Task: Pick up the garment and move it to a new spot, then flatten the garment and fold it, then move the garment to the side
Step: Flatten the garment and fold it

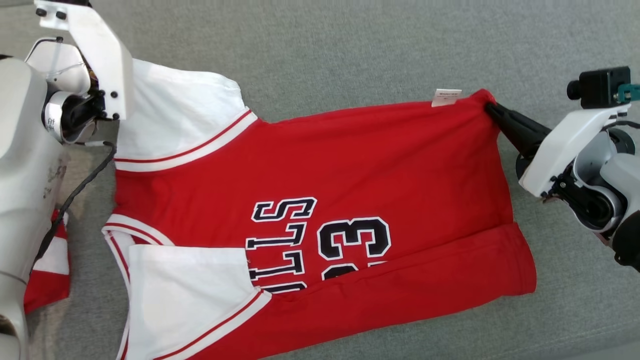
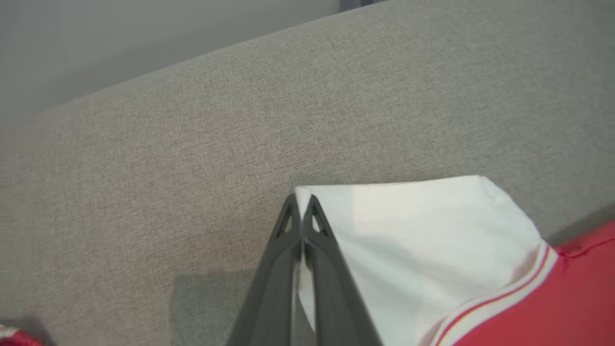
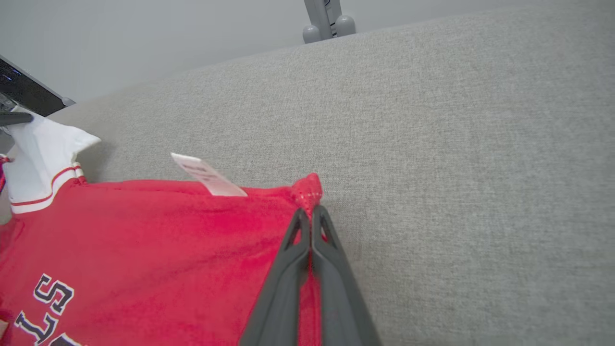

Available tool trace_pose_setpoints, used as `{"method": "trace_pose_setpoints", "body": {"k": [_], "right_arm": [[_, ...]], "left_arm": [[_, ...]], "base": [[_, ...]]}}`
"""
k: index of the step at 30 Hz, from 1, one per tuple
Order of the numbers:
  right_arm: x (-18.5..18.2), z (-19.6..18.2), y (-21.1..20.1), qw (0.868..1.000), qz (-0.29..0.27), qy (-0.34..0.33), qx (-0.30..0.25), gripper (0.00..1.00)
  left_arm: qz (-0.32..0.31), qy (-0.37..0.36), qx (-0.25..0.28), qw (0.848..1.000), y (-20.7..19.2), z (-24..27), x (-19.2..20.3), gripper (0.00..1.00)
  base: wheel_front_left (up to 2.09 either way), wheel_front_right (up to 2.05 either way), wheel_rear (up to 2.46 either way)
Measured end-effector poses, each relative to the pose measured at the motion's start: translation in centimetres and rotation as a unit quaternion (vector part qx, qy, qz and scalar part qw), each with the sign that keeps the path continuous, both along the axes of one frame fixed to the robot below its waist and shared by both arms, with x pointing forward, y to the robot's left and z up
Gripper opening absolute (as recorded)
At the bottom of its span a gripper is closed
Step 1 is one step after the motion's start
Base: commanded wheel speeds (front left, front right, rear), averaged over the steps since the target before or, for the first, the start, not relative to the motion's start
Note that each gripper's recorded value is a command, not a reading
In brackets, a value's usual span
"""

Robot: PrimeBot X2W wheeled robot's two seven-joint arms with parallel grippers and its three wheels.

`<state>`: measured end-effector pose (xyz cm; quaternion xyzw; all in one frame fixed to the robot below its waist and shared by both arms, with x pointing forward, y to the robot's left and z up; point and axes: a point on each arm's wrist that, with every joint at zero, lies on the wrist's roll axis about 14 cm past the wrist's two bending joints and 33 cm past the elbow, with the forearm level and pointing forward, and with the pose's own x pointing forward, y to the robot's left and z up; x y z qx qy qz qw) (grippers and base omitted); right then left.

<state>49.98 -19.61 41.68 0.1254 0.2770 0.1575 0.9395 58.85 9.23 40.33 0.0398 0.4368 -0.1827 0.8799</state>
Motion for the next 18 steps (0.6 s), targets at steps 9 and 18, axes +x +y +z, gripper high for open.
{"method": "trace_pose_setpoints", "body": {"k": [9, 18], "right_arm": [[-1.0, 1.8, 0.2, 1.0, -0.003, -0.014, 0.002, 0.0], [-2.7, 2.7, 1.1, 0.999, 0.034, 0.003, -0.01, 0.0]], "left_arm": [[0.007, 0.016, -0.029, 0.999, 1.3, 2.6, -3.0, 0.0], [-0.016, 0.11, -0.052, 0.992, 1.3, 3.5, -8.1, 0.0]], "base": [[0.0, 0.0, 0.0], [0.0, 0.0, 0.0]]}}
